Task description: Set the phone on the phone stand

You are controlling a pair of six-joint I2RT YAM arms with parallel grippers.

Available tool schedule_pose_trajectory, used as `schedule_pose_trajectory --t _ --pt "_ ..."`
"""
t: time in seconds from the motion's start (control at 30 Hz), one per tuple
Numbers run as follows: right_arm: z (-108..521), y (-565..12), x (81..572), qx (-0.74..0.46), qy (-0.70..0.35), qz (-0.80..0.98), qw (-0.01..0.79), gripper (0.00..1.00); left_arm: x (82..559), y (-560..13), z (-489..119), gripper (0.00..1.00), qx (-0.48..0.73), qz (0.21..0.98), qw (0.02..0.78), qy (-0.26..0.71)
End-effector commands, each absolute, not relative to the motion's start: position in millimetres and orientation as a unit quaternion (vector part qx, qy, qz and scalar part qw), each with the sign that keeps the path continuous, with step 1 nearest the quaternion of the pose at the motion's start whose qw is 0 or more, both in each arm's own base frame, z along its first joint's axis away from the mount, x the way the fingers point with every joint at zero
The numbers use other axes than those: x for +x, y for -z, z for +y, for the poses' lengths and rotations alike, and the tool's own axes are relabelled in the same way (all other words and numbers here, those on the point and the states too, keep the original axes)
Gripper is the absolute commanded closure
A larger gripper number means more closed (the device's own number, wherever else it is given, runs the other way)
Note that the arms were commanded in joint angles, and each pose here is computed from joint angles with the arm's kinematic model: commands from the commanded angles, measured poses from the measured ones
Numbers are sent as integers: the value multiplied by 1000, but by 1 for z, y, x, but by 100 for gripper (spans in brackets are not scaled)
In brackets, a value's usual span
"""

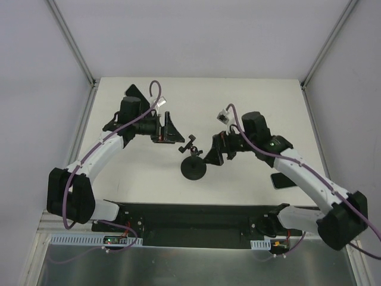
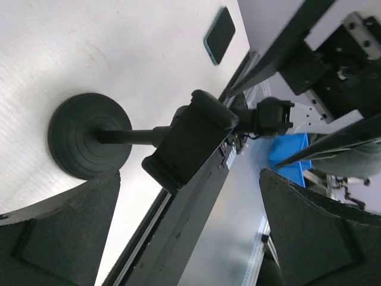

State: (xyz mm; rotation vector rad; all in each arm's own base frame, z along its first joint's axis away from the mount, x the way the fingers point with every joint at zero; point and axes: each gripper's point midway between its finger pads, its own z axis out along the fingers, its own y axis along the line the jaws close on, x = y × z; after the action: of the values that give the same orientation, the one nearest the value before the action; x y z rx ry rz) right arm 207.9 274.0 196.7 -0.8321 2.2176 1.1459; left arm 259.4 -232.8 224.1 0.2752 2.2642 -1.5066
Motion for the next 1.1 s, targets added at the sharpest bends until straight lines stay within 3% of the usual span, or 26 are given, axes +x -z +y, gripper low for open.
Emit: schedule_pose_trajectory --t 0.0,0.27,0.43,0.47,0.57,0.6,0.67,0.7,0.77,0.9,1.07 --pt "261 -226 199 -259 -439 791 338 3 243 -225 -253 1 174 780 161 579" --pt "242 -203 171 -249 -444 789 345 3 242 -201 -278 7 221 782 144 565" --pt "240 -205 166 -242 -457 775 364 3 247 -190 -287 32 206 796 128 554" --pt "240 -204 166 -241 -457 775 364 3 247 -186 -286 42 197 802 126 549" --pt "238 -199 166 -235 -454 777 367 3 249 -182 -282 50 160 823 133 528" --pt "238 -194 166 -233 -452 780 364 4 248 -187 -280 59 149 826 139 526" --pt "238 -191 169 -220 -449 786 364 3 252 -185 -277 64 92 839 143 517" --pt "236 -187 175 -207 -439 793 368 3 249 -194 -276 83 79 835 157 522" --pt "239 -182 181 -177 -440 798 371 3 251 -186 -270 98 4 850 163 502" --pt "242 -177 201 -118 -424 805 397 3 258 -199 -256 100 -88 839 225 487" --pt "255 -183 215 -97 -412 802 422 2 255 -181 -262 100 -200 826 243 468"
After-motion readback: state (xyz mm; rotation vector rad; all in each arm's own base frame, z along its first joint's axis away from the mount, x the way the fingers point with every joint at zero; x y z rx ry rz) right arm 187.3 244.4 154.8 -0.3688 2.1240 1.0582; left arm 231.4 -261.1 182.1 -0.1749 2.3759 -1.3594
